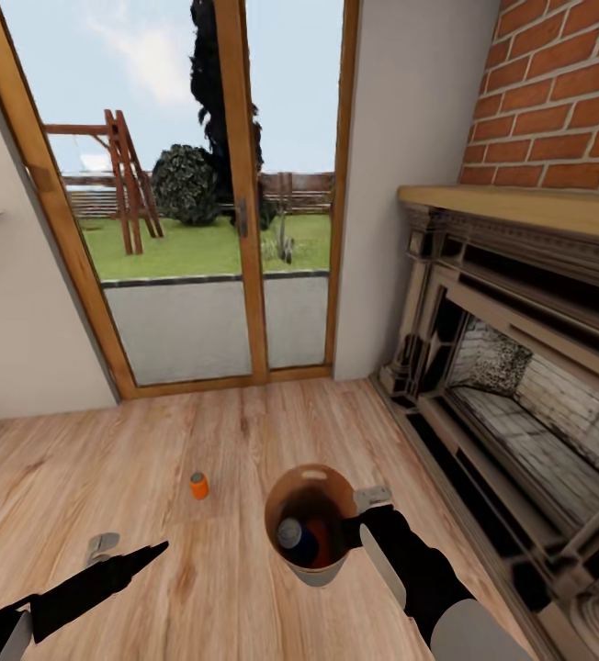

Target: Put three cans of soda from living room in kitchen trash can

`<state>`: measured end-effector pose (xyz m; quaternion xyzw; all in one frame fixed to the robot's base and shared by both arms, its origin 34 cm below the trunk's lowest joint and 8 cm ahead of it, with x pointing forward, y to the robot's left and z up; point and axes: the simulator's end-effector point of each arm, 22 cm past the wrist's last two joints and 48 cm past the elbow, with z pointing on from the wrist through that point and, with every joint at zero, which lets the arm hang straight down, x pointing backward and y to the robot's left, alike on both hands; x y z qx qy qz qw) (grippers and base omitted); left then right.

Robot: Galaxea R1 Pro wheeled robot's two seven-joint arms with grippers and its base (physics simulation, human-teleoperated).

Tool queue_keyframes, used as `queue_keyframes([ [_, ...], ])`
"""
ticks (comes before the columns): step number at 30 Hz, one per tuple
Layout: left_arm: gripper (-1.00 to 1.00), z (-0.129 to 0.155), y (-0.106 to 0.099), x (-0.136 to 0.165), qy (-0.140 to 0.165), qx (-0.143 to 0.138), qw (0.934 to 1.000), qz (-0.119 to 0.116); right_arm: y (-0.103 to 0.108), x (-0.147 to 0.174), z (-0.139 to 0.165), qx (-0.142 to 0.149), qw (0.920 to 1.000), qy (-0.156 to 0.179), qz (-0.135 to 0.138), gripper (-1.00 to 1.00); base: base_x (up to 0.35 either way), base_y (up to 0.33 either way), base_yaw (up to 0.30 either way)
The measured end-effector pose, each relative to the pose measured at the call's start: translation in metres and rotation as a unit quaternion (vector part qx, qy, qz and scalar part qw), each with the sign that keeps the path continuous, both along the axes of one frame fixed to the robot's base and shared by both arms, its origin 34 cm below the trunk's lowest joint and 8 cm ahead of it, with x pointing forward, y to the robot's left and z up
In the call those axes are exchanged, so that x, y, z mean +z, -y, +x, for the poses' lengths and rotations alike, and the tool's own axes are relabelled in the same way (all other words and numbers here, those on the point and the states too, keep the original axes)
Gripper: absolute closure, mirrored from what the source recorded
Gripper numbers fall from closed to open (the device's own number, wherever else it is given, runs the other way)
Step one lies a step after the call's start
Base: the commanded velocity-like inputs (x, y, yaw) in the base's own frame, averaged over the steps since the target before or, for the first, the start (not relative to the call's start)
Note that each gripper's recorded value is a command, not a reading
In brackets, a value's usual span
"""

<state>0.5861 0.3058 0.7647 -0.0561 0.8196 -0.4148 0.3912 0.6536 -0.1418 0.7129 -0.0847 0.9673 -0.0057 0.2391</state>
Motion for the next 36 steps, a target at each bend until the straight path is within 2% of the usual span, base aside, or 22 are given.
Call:
queue_keyframes([
  [7,-1.0,0.0,0.0,0.0,0.0,0.0,1.0,0.0,-0.0002,-0.0004,-0.0004,0.0,1.0,-0.001,0.001,1.0,0.345,0.102,0.012],
  [16,-1.0,-0.0007,0.0,-0.0024,-0.003,0.0,1.0,0.0,-0.0008,-0.0032,-0.0013,-0.002,1.0,-0.003,0.003,1.0,0.345,0.111,0.137],
  [36,-1.0,-0.0008,-0.0001,-0.0028,-0.003,0.0,1.0,0.0,0.0,-0.0036,-0.0014,-0.001,1.0,-0.004,0.001,1.0,0.345,0.11,0.007],
])
